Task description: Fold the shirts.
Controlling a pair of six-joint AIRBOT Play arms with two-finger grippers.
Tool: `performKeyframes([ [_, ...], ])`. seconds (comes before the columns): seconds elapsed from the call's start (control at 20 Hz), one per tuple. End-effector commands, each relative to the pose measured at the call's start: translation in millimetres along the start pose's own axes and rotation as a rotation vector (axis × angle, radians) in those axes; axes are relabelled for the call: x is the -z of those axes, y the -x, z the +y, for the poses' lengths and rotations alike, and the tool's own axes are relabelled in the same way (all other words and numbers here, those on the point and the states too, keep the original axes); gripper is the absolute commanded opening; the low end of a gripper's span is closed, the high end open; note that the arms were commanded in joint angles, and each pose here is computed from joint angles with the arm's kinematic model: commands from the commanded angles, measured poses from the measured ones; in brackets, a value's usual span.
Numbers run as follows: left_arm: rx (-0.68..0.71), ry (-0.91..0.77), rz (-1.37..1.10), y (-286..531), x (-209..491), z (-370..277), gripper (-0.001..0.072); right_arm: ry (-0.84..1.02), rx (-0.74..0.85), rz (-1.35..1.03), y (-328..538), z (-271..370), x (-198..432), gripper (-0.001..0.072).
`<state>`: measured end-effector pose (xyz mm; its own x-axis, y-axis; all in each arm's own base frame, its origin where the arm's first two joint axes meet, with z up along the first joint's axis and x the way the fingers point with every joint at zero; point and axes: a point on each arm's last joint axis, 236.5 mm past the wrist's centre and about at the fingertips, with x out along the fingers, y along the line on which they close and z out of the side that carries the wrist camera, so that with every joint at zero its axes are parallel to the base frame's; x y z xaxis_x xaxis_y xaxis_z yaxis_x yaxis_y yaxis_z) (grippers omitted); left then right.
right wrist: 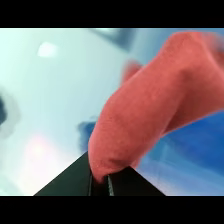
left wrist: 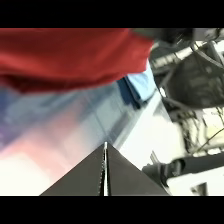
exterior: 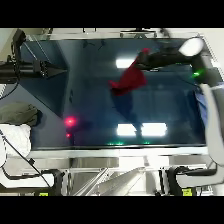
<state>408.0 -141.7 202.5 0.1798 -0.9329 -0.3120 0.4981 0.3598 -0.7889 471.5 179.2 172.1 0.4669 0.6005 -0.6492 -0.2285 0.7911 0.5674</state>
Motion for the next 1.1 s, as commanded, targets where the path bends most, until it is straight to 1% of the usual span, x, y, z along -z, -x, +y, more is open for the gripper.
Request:
performKeyframes([
  [0.0, 0.047, 0.027, 0.08, -12, 16, -15, 0.0013, -0.097, 0.134, -0.11, 85, -50, 7, 0.0012],
  [0.1, 0.066, 0.024, 0.112, -23, 22, -23, 0.0013, -0.149, 0.238, -0.214, 144, -84, 9, 0.0013],
  [0.2, 0.081, 0.013, 0.135, -35, 26, -30, 0.0013, -0.183, 0.32, -0.33, 202, -104, 7, 0.0013],
  [0.3, 0.087, 0.001, 0.154, -48, 29, -36, 0.0013, -0.163, 0.392, -0.423, 242, -121, 3, 0.0015],
  [0.4, 0.096, -0.009, 0.168, -59, 32, -42, 0.0013, -0.129, 0.46, -0.5, 266, -144, -10, 0.0015],
  [0.5, 0.1, -0.019, 0.17, -70, 32, -46, 0.0013, -0.091, 0.522, -0.599, 283, -174, -36, 0.0015],
  [0.65, 0.09, -0.02, 0.153, -82, 28, -44, 0.0013, -0.052, 0.527, -0.704, 297, -216, -86, 0.0014],
  [0.75, 0.076, -0.009, 0.155, -86, 28, -35, 0.0013, -0.043, 0.504, -0.705, 306, -238, -113, 0.0014],
  [0.85, 0.065, 0.008, 0.172, -89, 31, -25, 0.0013, -0.071, 0.501, -0.658, 316, -264, -120, 0.0014],
  [0.95, 0.055, 0.028, 0.186, -93, 34, -13, 0.0013, -0.17, 0.502, -0.616, 319, -297, -106, 0.0013],
  [1.05, 0.06, 0.047, 0.203, -100, 38, -6, 0.0013, -0.24, 0.533, -0.536, 316, -334, -72, 0.0013],
])
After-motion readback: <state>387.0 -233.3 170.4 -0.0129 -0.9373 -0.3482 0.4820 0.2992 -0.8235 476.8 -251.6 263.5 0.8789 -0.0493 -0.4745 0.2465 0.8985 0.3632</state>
